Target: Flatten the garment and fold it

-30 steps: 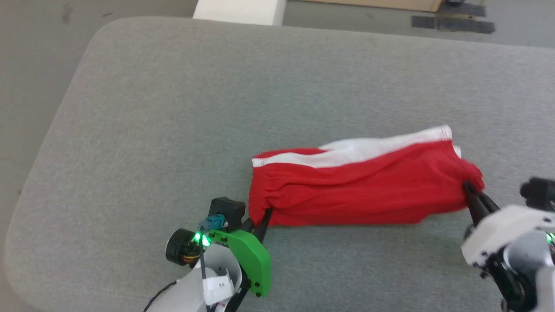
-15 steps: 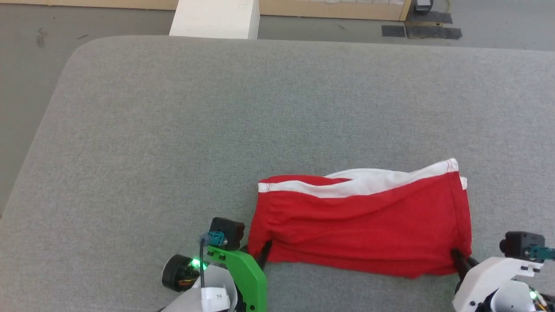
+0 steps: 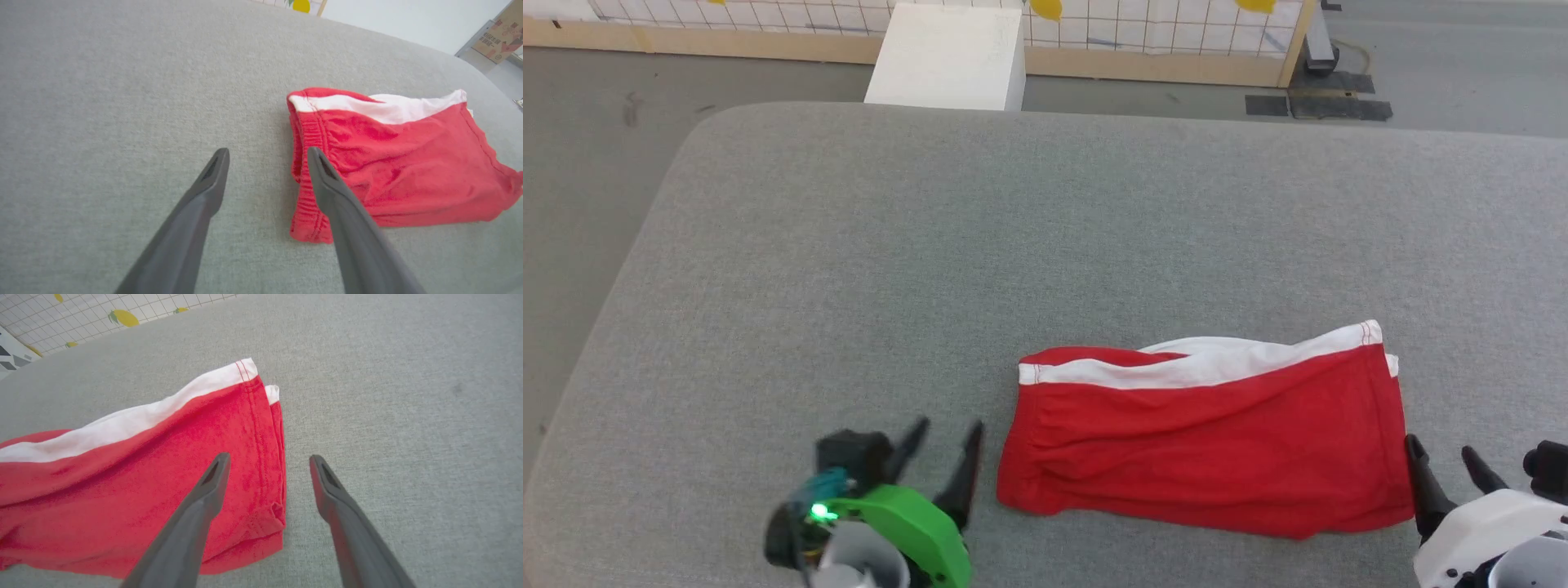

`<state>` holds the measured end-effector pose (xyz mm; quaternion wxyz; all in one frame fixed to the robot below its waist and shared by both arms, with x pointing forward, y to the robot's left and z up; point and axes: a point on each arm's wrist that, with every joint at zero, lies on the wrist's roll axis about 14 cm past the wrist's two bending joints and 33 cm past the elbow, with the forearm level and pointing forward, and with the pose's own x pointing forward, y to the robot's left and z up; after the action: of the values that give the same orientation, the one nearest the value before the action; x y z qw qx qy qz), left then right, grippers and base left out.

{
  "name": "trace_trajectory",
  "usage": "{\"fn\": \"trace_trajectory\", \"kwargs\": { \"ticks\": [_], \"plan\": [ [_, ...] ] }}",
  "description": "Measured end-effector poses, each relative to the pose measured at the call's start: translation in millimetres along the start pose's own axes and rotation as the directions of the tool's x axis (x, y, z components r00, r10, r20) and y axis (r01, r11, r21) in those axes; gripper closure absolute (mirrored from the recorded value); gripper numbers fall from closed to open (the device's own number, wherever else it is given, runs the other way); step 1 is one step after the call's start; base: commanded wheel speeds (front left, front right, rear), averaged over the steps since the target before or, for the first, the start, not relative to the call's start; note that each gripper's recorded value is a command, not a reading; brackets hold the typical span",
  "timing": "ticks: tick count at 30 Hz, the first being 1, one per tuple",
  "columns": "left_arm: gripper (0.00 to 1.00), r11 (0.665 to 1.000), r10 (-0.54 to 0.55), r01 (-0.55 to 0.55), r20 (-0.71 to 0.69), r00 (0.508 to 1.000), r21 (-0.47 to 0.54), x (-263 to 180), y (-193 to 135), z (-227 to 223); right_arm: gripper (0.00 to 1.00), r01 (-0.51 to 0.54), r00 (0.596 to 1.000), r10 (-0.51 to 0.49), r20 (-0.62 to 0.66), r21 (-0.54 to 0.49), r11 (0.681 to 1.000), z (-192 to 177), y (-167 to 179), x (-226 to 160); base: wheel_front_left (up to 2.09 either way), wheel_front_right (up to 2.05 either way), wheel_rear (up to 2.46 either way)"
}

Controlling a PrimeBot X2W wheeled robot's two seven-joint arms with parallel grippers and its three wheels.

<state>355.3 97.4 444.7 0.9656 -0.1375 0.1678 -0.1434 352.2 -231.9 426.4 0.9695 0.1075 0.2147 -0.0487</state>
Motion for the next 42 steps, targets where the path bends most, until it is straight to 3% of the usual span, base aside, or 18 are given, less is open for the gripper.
{"fn": "trace_trajectory", "kwargs": {
  "ticks": [9,16,25,33,34,35,37,42],
  "plan": [
    [0.0,0.987,0.078,-0.12,0.332,0.94,0.106,-0.2,33.1,79.7,0.0,0.026,0.992,-0.02,0.121,-0.044,0.999,24.2,-5.1,0.0,0.0,0.0,0.0],
    [0.0,0.977,0.04,-0.137,0.49,0.871,0.164,2.3,30.8,129.5,0.0,0.031,0.993,-0.028,0.115,-0.029,0.999,27.7,-4.1,19.0,0.0,0.0,0.0],
    [0.0,0.972,0.05,-0.158,0.506,0.861,0.173,11.5,40.2,131.8,0.0,0.039,0.99,-0.036,-0.14,0.018,0.999,-12.8,-3.1,43.9,0.0,0.0,0.0],
    [0.0,0.972,0.079,-0.177,0.498,0.864,0.152,13.7,49.4,125.4,0.0,0.035,0.941,-0.02,-0.337,0.037,0.999,-38.3,3.2,56.0,0.0,0.0,0.0],
    [0.0,0.971,0.081,-0.181,0.496,0.864,0.157,13.5,50.3,124.6,0.25,0.026,0.934,-0.013,-0.358,0.033,0.999,-39.7,5.7,57.1,0.0,0.0,0.0],
    [0.0,0.971,0.082,-0.182,0.496,0.864,0.157,13.2,50.9,124.4,0.65,0.019,0.93,-0.007,-0.368,0.03,0.999,-39.5,7.4,57.8,0.0,0.0,0.0],
    [0.0,0.971,0.088,-0.186,0.496,0.864,0.152,12.8,52.1,123.8,1.0,0.002,0.928,0.009,-0.373,0.029,1.0,-38.2,11.9,58.7,0.0,0.0,0.0],
    [0.0,0.971,0.098,-0.192,0.5,0.861,0.141,11.1,54.3,123.8,1.0,0.008,0.947,0.001,-0.32,0.025,1.0,-29.1,13.2,58.7,0.0,0.0,0.0]
  ]
}}
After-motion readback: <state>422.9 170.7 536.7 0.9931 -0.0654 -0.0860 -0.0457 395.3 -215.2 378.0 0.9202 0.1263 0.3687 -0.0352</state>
